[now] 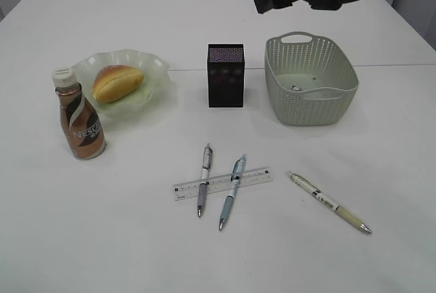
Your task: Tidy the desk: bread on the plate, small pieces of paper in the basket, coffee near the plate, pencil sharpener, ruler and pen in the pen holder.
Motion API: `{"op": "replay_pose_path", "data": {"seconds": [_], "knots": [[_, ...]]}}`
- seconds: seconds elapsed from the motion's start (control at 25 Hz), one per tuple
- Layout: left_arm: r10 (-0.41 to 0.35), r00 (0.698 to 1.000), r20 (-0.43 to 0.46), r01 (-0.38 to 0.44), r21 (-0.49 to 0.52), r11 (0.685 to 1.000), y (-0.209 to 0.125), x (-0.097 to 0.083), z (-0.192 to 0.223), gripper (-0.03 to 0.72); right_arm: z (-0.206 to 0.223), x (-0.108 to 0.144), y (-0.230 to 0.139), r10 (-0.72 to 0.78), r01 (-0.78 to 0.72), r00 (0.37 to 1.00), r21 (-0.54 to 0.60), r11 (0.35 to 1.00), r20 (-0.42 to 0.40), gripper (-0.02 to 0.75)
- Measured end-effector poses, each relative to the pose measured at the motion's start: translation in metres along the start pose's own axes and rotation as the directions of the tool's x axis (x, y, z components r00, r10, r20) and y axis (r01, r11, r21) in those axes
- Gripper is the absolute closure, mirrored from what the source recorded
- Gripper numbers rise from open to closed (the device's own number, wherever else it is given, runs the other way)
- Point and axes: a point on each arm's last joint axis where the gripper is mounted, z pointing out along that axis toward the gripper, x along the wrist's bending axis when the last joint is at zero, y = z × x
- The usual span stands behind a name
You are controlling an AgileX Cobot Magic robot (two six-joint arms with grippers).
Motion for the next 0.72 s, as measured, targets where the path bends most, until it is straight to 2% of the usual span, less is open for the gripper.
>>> {"op": "replay_pose_path", "data": {"seconds": [0.36,0.72], "knots": [[-0.004,1.0,0.011,0.004,0.001,1.0,0.0,-0.001,0.0,0.328,-0.009,0.003,-0.025,0.007,0.003,0.999,0.288,0.958,-0.034,0.311],[-0.005,1.0,0.014,0.005,0.001,1.0,0.0,-0.001,0.0,0.328,-0.016,0.005,-0.043,0.016,0.013,0.998,0.485,0.874,-0.057,0.311]]}}
